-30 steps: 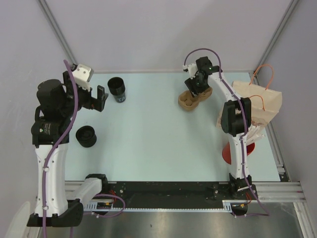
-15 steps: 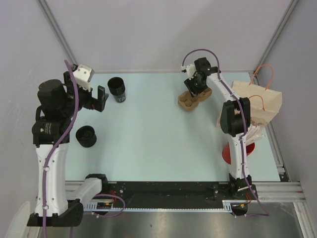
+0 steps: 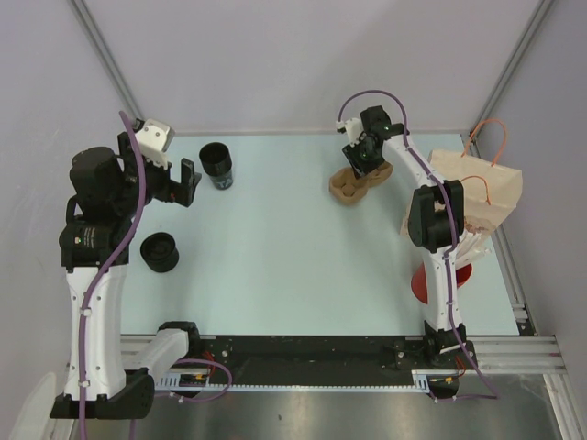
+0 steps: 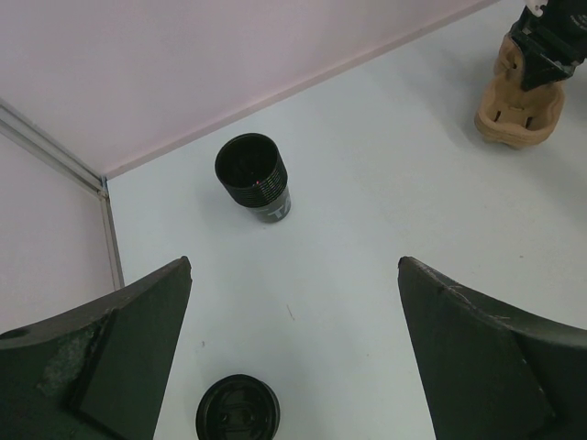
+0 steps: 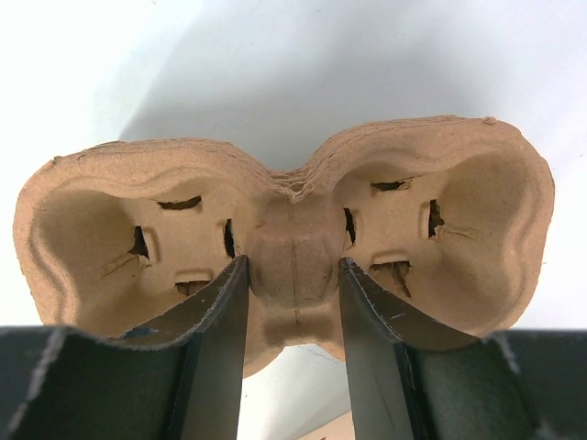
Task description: Pack the takeout coffee
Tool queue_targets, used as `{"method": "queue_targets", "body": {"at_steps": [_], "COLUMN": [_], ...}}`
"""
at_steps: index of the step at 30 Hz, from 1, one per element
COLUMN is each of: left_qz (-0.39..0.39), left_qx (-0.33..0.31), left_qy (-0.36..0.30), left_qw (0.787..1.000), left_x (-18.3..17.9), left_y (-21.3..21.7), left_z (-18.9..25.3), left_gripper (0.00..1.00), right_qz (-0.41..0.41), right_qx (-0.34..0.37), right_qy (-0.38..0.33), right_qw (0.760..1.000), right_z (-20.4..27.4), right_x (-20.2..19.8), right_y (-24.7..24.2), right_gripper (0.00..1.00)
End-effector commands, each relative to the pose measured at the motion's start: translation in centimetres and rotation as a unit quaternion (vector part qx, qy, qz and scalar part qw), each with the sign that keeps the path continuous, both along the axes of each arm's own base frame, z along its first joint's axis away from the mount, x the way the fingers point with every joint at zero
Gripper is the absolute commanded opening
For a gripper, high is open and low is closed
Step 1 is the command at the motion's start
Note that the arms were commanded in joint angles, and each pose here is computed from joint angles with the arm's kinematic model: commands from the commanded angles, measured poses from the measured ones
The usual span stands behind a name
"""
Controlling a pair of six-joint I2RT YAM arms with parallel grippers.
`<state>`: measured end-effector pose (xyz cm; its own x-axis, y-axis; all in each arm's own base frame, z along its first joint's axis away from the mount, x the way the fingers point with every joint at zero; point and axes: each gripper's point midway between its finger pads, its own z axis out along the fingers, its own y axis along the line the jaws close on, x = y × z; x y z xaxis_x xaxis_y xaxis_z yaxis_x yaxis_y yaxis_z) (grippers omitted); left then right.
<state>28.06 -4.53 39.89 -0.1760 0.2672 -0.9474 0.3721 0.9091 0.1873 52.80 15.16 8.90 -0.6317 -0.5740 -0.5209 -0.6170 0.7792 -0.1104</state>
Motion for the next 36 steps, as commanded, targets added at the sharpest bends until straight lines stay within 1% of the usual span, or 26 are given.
{"method": "queue_targets", "body": {"at_steps": [1, 2, 8, 9, 12, 15, 18, 22, 25, 29, 31, 33, 36], "left_qz": [-0.009, -0.009, -0.008, -0.008, -0.008, -0.008, -0.008, -0.007, -0.007, -0.007, -0.006, -0.007, -0.007], "left_qx": [-0.015, -0.015, -0.015, -0.015, -0.015, -0.015, -0.015, -0.017, -0.017, -0.016, -0.016, -0.016, -0.017], "left_qy": [-0.018, -0.018, -0.019, -0.019, -0.02, -0.019, -0.019, -0.019, -0.019, -0.021, -0.021, -0.021, -0.021], "left_qw": [1.0, 1.0, 1.0, 1.0, 1.0, 1.0, 1.0, 1.0, 1.0, 1.0, 1.0, 1.0, 1.0], "left_x": [-0.2, -0.2, -0.2, -0.2, -0.2, -0.3, -0.3, -0.3, -0.3, -0.5, -0.5, -0.5, -0.4], "left_y": [-0.5, -0.5, -0.5, -0.5, -0.5, -0.5, -0.5, -0.5, -0.5, -0.5, -0.5, -0.5, -0.5], "left_z": [1.1, 1.1, 1.1, 1.1, 1.2, 1.1, 1.1, 1.1, 1.1, 1.2, 1.2, 1.2, 1.2], "left_gripper": [0.99, 0.99, 0.99, 0.99, 0.99, 1.0, 1.0, 0.99, 0.99, 0.99, 1.0, 0.99, 0.99], "right_qz": [-0.028, -0.041, -0.099, -0.114, -0.147, -0.166, -0.175, -0.167, -0.162, -0.162, -0.162, -0.159, -0.155], "right_qx": [0.005, 0.01, 0.017, 0.011, 0.007, 0.013, 0.022, 0.065, 0.057, 0.043, 0.053, 0.082, 0.068], "right_qy": [-0.058, -0.07, -0.109, -0.118, -0.142, -0.144, -0.149, -0.143, -0.149, -0.138, -0.131, -0.116, -0.125], "right_qw": [0.998, 0.997, 0.989, 0.986, 0.979, 0.975, 0.973, 0.973, 0.974, 0.976, 0.977, 0.977, 0.978], "right_z": [2.4, 3.2, 4.4, 4.6, 5.4, 5.4, 5.7, 6.9, 7.2, 6.3, 6.3, 6.5, 6.8], "right_x": [2.3, 3.0, 6.0, 6.5, 7.7, 8.2, 8.4, 8.1, 8.1, 7.8, 7.6, 7.2, 7.1], "right_y": [-0.3, -0.6, -2.3, -2.8, -3.5, -3.8, -3.9, -2.8, -2.7, -2.9, -2.8, -2.2, -2.1], "right_gripper": [0.24, 0.24, 0.21, 0.19, 0.18, 0.16, 0.16, 0.17, 0.19, 0.2, 0.2, 0.2, 0.2]}}
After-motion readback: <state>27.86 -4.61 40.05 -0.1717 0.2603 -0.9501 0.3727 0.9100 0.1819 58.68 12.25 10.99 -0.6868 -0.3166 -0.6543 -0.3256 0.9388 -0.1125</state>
